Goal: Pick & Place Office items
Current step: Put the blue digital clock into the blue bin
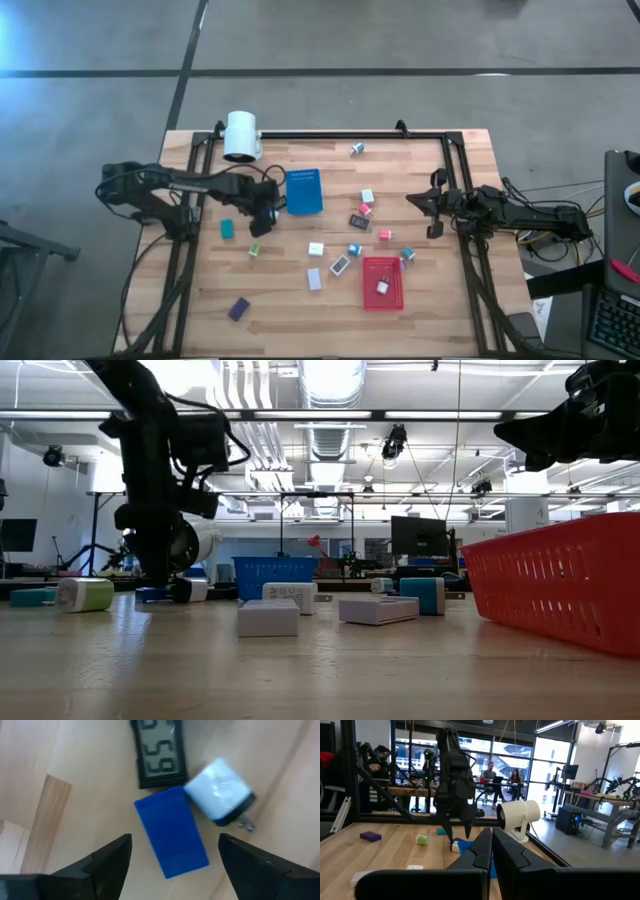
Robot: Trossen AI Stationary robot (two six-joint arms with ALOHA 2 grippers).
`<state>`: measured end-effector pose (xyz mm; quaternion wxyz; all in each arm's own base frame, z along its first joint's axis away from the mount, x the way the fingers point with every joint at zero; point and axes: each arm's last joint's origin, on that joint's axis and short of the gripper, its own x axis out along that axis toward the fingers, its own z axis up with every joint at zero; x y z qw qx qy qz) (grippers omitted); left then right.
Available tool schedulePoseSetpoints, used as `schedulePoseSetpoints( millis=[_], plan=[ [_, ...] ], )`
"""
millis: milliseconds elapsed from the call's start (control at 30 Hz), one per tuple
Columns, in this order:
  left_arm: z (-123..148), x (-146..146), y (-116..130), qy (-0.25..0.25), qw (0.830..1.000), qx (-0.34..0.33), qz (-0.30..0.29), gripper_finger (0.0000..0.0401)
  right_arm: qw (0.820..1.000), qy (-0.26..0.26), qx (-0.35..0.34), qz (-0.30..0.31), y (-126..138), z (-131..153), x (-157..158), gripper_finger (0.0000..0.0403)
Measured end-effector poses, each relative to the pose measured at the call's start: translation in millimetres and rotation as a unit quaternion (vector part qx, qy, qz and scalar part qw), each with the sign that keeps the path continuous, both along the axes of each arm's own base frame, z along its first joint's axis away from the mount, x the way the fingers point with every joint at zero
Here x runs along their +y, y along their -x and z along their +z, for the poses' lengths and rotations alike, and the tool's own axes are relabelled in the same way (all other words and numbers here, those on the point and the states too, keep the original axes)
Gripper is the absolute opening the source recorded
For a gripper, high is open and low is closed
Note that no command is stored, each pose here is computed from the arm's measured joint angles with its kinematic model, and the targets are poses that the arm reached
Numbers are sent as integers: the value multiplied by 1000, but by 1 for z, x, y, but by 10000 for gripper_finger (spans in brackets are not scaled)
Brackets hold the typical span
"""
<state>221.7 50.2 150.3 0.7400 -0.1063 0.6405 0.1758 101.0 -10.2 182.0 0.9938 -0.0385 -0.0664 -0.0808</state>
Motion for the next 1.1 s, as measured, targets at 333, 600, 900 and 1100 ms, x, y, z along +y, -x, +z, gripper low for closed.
schedulePoseSetpoints(
  millis=[333, 600, 900, 1100],
  plan=[
    [-21, 13, 1, 13, 1000, 24, -3, 301, 1000, 1, 11, 0, -1, -2, 0, 8],
    [-17, 13, 2, 9, 999, 10, -32, 270, 1000, 2, 22, 0, -3, -4, 0, 8],
    [-16, 13, 2, 19, 999, 4, -33, 149, 1000, 0, 23, 0, -3, -4, 0, 8],
    [-15, 12, 7, 21, 999, 24, -22, 149, 1000, 0, 22, 0, -3, -4, 0, 8]
  ],
)
